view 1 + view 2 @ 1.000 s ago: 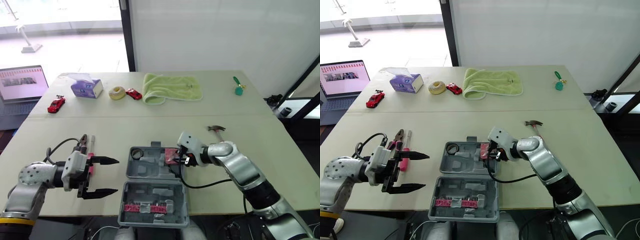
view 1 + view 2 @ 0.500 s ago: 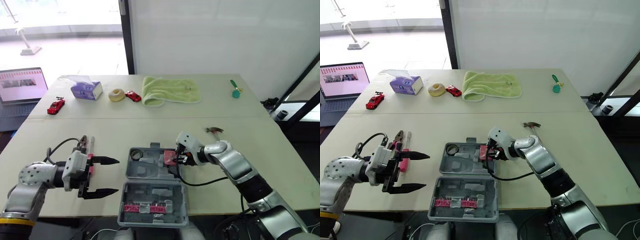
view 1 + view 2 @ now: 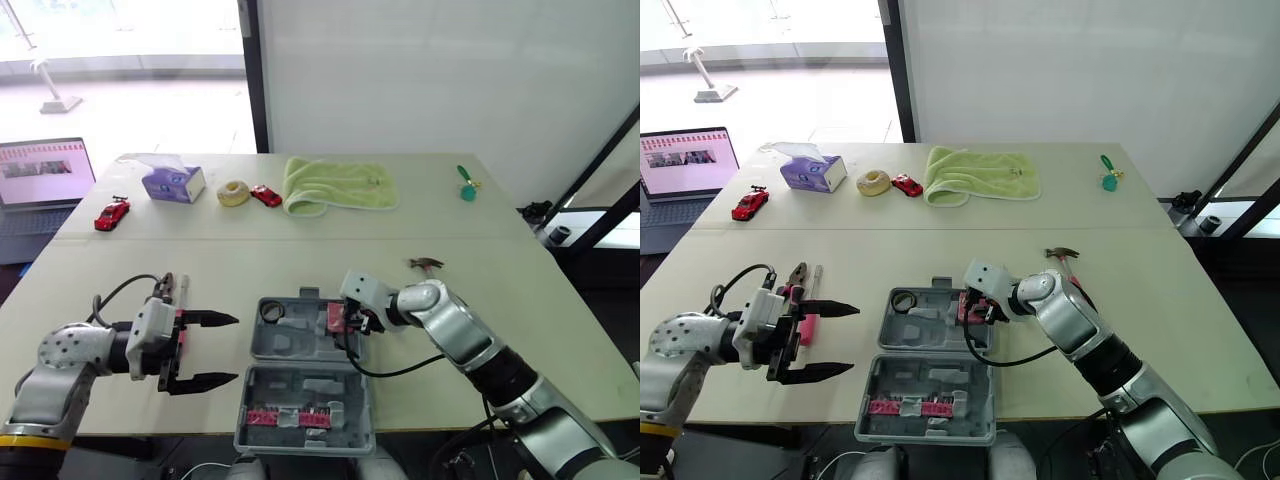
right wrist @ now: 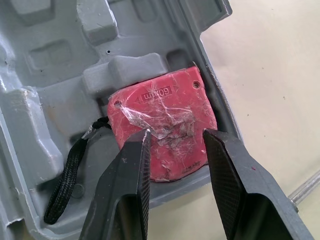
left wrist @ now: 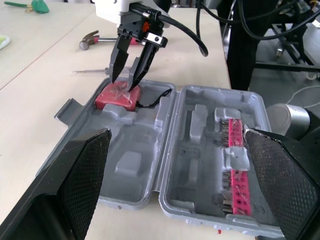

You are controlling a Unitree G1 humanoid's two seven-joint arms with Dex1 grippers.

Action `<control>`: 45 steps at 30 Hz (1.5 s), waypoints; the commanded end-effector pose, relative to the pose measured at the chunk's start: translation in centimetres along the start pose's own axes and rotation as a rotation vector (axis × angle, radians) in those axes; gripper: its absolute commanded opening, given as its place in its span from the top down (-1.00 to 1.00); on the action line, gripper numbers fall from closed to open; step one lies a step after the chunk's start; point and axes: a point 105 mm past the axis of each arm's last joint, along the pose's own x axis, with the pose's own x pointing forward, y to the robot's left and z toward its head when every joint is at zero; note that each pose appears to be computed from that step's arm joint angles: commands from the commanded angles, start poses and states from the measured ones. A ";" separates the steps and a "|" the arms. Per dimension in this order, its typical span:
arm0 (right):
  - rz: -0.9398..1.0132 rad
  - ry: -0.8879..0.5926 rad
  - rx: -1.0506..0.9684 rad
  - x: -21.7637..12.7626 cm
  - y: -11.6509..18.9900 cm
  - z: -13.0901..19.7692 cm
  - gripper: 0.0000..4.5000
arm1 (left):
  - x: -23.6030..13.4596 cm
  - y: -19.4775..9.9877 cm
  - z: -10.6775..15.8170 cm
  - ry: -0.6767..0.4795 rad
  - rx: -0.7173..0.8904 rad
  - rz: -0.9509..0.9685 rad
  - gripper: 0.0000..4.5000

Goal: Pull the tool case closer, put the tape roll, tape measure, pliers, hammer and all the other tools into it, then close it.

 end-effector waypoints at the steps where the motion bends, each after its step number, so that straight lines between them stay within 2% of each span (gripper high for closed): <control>1: 0.008 -0.086 0.123 -1.3 0.0 1.2 0.22 | -0.3 0.8 1.0 -0.015 0.033 0.035 -1.00; 4: -0.022 -0.255 0.151 -4.4 -1.0 4.4 0.22 | -0.7 1.2 1.3 -0.031 0.015 0.067 -1.00; 9: -0.075 -0.438 0.137 -10.0 -1.7 6.5 0.22 | -1.8 1.5 1.3 -0.034 -0.014 0.132 -1.00; 14: -0.166 -0.438 0.119 -14.6 -1.5 2.5 0.22 | -6.2 2.5 -0.4 0.053 -0.030 0.324 -1.00; 15: -0.223 -0.434 0.134 -15.7 -2.0 0.9 0.22 | -7.5 2.9 -0.8 0.073 -0.034 0.386 -1.00; 18: -0.307 -0.383 0.169 -17.9 -1.9 -3.6 -0.11 | -10.6 3.3 -1.6 0.114 -0.041 0.523 -1.00; 22: -0.366 -0.354 0.221 -19.9 -1.0 -7.1 -0.99 | -13.5 1.7 -3.1 0.193 -0.082 0.581 -1.00; 26: -0.461 -0.319 0.319 -22.2 0.6 -11.6 -0.99 | -18.2 0.1 -5.2 0.283 -0.166 0.727 -1.00; 29: -0.510 -0.289 0.337 -23.0 1.3 -13.5 -0.99 | -19.9 -0.3 -6.0 0.303 -0.190 0.790 -1.00; 33: -0.544 -0.286 0.332 -23.3 1.8 -14.2 -0.99 | -20.5 -0.9 -6.8 0.316 -0.206 0.809 -1.00; 38: -0.545 -0.276 0.354 -22.6 2.8 -15.2 -0.99 | -19.5 -1.1 -7.7 0.293 -0.226 0.808 -1.00; 45: -0.530 -0.327 0.322 -22.0 2.5 -13.4 -0.99 | -18.1 0.5 -7.7 0.227 -0.242 0.865 -1.00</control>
